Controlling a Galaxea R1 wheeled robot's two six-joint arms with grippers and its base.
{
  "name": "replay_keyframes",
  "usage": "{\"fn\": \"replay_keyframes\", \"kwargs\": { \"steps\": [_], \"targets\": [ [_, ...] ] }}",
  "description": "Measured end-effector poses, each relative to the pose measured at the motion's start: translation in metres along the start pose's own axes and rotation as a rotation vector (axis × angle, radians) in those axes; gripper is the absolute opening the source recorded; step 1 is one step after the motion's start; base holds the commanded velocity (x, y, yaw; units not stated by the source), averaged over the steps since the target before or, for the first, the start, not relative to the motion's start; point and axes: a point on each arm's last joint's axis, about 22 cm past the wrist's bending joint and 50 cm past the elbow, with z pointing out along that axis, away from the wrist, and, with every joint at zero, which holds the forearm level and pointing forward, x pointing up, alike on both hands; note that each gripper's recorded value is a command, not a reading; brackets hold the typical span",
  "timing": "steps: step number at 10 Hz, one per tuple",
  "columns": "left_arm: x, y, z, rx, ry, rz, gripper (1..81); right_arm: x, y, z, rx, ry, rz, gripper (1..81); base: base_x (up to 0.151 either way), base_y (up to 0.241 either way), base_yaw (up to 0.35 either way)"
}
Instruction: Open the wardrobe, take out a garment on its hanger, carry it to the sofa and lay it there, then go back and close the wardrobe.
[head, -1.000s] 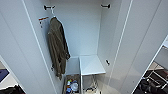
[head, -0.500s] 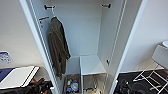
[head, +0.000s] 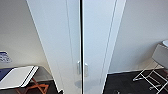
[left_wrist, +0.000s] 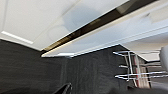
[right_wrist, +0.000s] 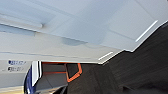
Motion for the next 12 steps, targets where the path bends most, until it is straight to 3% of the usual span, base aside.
{"fn": "replay_keyframes", "kwargs": {
  "steps": [1, 2, 4, 5, 7, 8, 11, 12],
  "targets": [
    [-0.033, -0.051, -0.006, 0.079, -0.032, -0.015, 81.1, -0.005, 0.049, -0.008, -0.083, 0.014, -0.004, 81.1, 0.0, 0.0, 0.0],
    [-0.061, -0.083, -0.009, 0.126, -0.056, -0.015, 81.1, -0.024, 0.102, -0.018, -0.174, 0.005, -0.002, 81.1, 0.0, 0.0, 0.0],
    [-0.12, -0.121, -0.007, 0.153, -0.093, 0.003, 81.1, -0.082, 0.195, -0.044, -0.338, -0.041, 0.003, 81.1, 0.0, 0.0, 0.0],
    [-0.156, -0.151, -0.01, 0.195, -0.12, 0.004, 81.1, -0.115, 0.23, -0.055, -0.398, -0.07, -0.009, 81.1, 0.0, 0.0, 0.0],
    [-0.206, -0.217, -0.022, 0.305, -0.143, 0.039, 81.1, -0.174, 0.278, -0.064, -0.489, -0.123, -0.052, 81.1, 0.0, 0.0, 0.0],
    [-0.226, -0.235, -0.023, 0.332, -0.149, 0.061, 81.1, -0.194, 0.297, -0.067, -0.53, -0.139, -0.079, 81.1, 0.0, 0.0, 0.0],
    [-0.315, -0.26, -0.017, 0.378, -0.207, 0.105, 81.1, -0.252, 0.345, -0.081, -0.668, -0.192, -0.161, 81.1, 0.0, 0.0, 0.0],
    [-0.341, -0.266, -0.018, 0.399, -0.225, 0.115, 81.1, -0.285, 0.349, -0.08, -0.688, -0.226, -0.179, 81.1, 0.0, 0.0, 0.0]
  ]
}}
